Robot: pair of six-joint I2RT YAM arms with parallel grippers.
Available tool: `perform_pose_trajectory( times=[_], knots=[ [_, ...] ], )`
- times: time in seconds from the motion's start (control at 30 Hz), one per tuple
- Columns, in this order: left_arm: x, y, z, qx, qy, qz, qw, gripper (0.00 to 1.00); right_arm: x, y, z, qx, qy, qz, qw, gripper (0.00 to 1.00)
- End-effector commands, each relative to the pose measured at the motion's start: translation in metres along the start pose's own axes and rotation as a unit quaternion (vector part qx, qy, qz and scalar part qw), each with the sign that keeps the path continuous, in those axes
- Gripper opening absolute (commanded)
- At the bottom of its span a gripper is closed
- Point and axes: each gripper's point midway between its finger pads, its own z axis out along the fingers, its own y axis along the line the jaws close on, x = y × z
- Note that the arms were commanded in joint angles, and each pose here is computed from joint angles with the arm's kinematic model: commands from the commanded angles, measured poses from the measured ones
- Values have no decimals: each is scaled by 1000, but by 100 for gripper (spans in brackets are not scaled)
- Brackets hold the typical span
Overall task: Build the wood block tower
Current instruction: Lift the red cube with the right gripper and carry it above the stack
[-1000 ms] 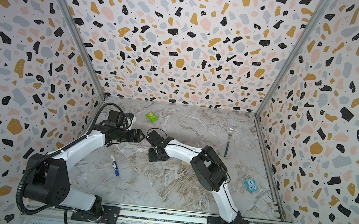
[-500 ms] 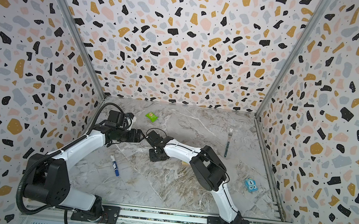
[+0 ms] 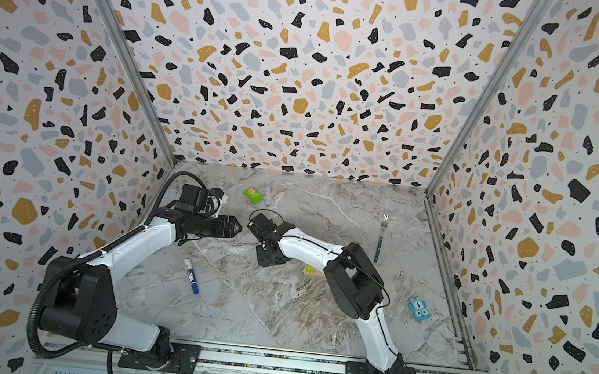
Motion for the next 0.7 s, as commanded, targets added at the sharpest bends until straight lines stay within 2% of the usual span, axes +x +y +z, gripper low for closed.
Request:
perform_pose_trajectory(
  times=[0.0, 0.33, 0.5, 0.67],
  knots=[
    [-2, -1, -2, 6, -9, 4, 1000, 84, -32, -14, -68, 4, -53, 1, 999, 14],
    [-1, -8, -1, 25, -8, 3, 1000, 84, -46, -51, -137, 8, -72, 23, 997, 14],
    [0, -15, -2, 37, -11, 6, 999, 84, -40, -72, -155, 22, -68, 36, 997, 15],
    [0, -23, -3, 49, -13, 10, 999, 84, -27, -82, -157, 13, -52, 46, 998, 15]
  ],
)
